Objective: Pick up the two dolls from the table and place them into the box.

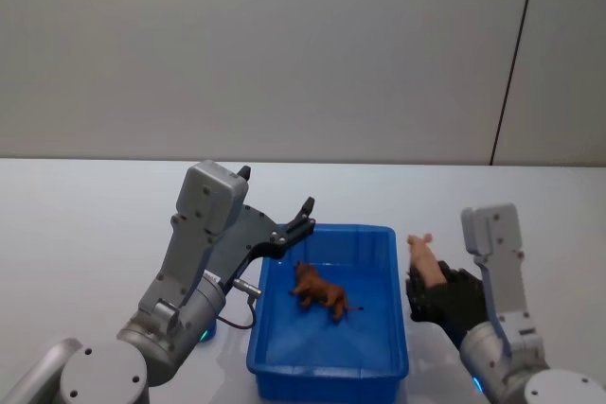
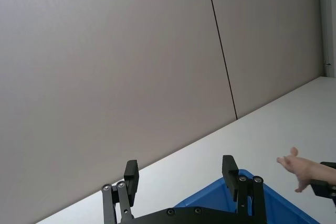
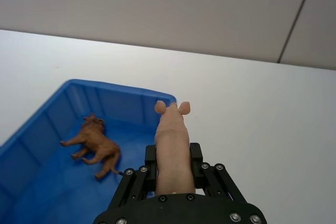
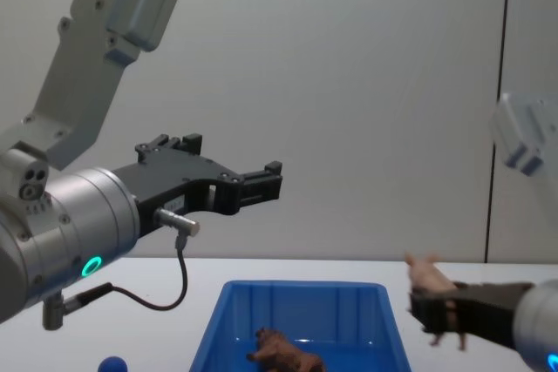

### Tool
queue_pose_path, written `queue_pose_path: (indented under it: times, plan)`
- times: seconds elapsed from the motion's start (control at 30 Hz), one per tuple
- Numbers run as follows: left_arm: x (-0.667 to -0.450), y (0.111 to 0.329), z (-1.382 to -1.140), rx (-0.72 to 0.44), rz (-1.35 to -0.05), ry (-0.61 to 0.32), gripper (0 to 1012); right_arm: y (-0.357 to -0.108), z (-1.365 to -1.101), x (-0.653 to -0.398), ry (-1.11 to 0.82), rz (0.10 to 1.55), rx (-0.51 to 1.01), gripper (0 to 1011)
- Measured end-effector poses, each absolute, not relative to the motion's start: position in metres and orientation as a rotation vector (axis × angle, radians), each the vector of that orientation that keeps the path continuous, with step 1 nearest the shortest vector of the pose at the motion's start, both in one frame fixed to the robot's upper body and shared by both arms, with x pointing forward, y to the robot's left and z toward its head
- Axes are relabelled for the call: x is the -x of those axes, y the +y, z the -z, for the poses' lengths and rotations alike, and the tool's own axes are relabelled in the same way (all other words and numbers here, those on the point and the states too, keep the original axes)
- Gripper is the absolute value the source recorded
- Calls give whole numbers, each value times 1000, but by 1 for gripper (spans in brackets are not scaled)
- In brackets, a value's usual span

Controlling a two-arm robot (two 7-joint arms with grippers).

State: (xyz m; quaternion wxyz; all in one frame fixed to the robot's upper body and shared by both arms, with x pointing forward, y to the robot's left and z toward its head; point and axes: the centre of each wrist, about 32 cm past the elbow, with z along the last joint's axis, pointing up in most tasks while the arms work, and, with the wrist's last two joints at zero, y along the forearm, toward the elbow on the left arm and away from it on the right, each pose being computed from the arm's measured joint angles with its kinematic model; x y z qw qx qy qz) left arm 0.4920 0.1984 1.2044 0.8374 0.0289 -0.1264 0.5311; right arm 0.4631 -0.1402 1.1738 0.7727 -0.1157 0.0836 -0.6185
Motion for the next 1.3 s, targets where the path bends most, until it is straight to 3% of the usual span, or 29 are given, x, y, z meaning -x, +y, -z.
queue_pose_path:
  times: [0.7, 1.3]
  plan:
    - [-492, 198, -1204, -61, -1124, -267, 1001, -115, -1177, -510, 208, 1072, 220, 361]
    - [-492, 198, -1204, -61, -1124, -268, 1001, -111, -1173, -523, 235, 1081, 239, 875]
